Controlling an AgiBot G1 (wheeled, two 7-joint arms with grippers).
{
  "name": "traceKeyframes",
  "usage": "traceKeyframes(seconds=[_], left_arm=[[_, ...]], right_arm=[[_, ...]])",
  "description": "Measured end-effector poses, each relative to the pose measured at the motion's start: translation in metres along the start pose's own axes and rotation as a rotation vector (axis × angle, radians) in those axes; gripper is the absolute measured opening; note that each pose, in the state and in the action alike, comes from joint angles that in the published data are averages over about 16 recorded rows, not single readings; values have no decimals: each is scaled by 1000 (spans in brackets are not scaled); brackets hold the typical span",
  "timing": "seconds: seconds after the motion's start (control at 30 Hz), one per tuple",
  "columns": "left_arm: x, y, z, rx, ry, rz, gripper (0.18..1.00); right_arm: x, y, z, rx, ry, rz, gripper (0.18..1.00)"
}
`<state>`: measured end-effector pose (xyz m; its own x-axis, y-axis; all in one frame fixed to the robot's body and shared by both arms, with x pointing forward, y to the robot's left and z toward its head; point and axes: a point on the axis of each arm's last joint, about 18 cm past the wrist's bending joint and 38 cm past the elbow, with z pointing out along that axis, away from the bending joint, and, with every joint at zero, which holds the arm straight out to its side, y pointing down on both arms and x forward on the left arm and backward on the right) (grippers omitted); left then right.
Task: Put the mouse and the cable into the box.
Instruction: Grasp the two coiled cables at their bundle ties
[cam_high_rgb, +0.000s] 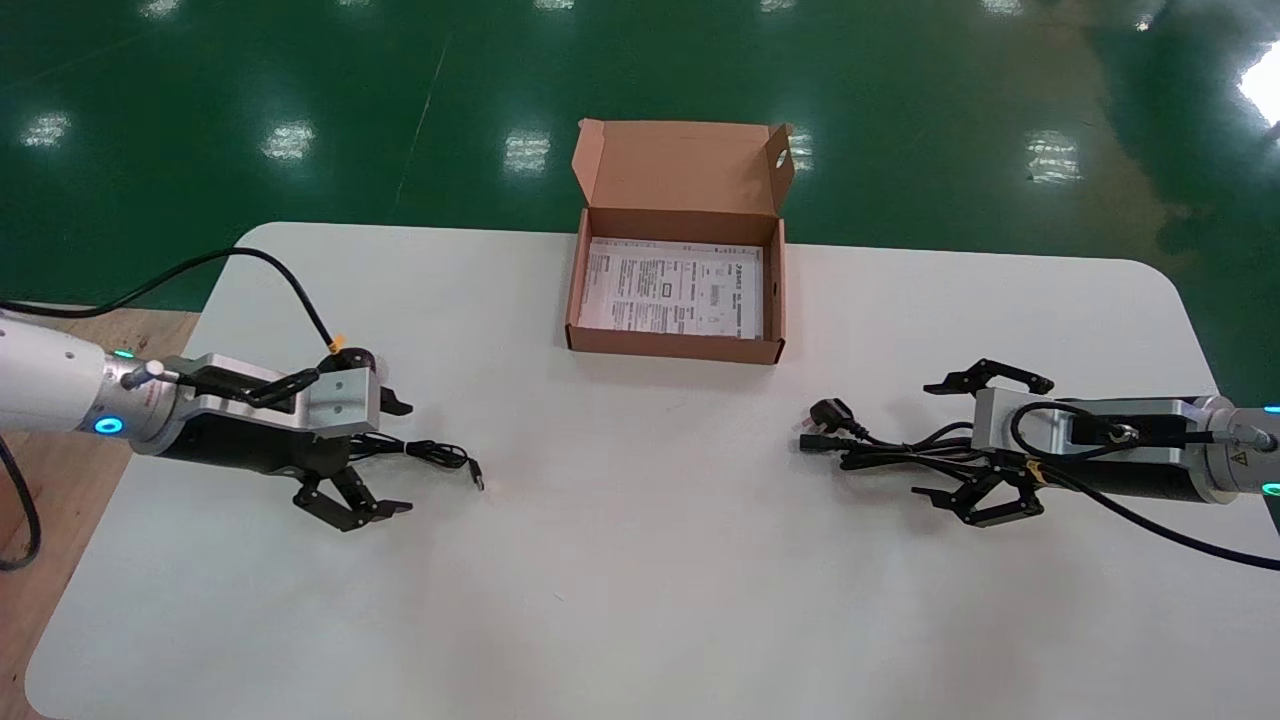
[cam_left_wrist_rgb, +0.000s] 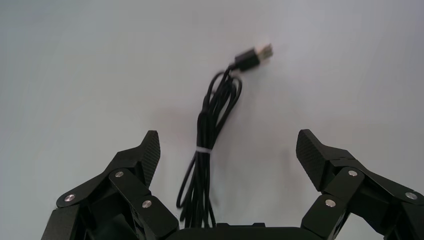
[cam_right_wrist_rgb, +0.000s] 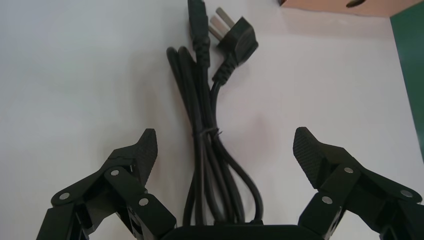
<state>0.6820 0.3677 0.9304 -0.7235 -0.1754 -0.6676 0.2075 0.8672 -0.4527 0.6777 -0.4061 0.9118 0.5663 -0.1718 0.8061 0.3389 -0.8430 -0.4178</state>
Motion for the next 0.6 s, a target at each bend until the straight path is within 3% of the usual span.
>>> traceKeyframes(seconds=[0.6], left_arm=[[2,24,1,-53,-41,-10,996]], right_arm=[[2,-3,18,-26,9,-29,996]])
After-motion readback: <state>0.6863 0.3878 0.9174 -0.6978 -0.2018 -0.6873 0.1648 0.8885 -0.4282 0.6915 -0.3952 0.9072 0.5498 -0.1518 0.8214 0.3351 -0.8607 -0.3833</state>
